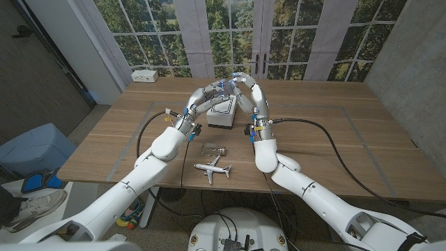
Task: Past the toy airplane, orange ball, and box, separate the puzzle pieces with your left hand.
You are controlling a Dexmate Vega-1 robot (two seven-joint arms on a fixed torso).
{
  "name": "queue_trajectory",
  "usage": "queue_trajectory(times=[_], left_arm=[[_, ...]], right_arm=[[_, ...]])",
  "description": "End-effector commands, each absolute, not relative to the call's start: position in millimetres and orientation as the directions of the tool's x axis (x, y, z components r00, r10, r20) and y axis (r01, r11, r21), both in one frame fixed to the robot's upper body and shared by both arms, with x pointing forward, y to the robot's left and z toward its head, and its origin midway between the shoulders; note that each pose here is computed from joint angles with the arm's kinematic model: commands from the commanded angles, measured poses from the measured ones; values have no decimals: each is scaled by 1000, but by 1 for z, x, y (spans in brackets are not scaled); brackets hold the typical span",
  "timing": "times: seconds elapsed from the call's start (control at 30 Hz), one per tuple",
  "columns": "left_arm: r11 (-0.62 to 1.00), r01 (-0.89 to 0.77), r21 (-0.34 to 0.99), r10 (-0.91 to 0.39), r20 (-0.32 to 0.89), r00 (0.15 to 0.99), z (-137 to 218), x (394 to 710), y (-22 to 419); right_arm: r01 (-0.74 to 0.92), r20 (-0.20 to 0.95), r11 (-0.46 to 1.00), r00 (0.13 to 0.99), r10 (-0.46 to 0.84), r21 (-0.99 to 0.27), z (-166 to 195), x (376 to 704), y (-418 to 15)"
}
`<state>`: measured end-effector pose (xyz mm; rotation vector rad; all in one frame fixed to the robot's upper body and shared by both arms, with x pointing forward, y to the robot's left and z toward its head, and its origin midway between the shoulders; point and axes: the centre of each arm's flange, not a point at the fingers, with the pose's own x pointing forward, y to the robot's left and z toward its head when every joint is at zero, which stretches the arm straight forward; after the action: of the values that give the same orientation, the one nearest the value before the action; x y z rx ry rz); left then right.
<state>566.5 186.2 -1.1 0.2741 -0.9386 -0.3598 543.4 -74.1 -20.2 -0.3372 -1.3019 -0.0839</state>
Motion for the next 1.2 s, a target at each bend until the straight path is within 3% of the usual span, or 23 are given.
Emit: queue_trajectory(times=[0.03,1.2], left_arm=[[922,175,344,-383,750,540,-2,562,187],[951,-69,301,-221,820,527,-5,549,205]], right_arm=[[241,953,950,274,128,-197,-22,543,-75],[257,958,954,278,77,-152,-18,549,-84]])
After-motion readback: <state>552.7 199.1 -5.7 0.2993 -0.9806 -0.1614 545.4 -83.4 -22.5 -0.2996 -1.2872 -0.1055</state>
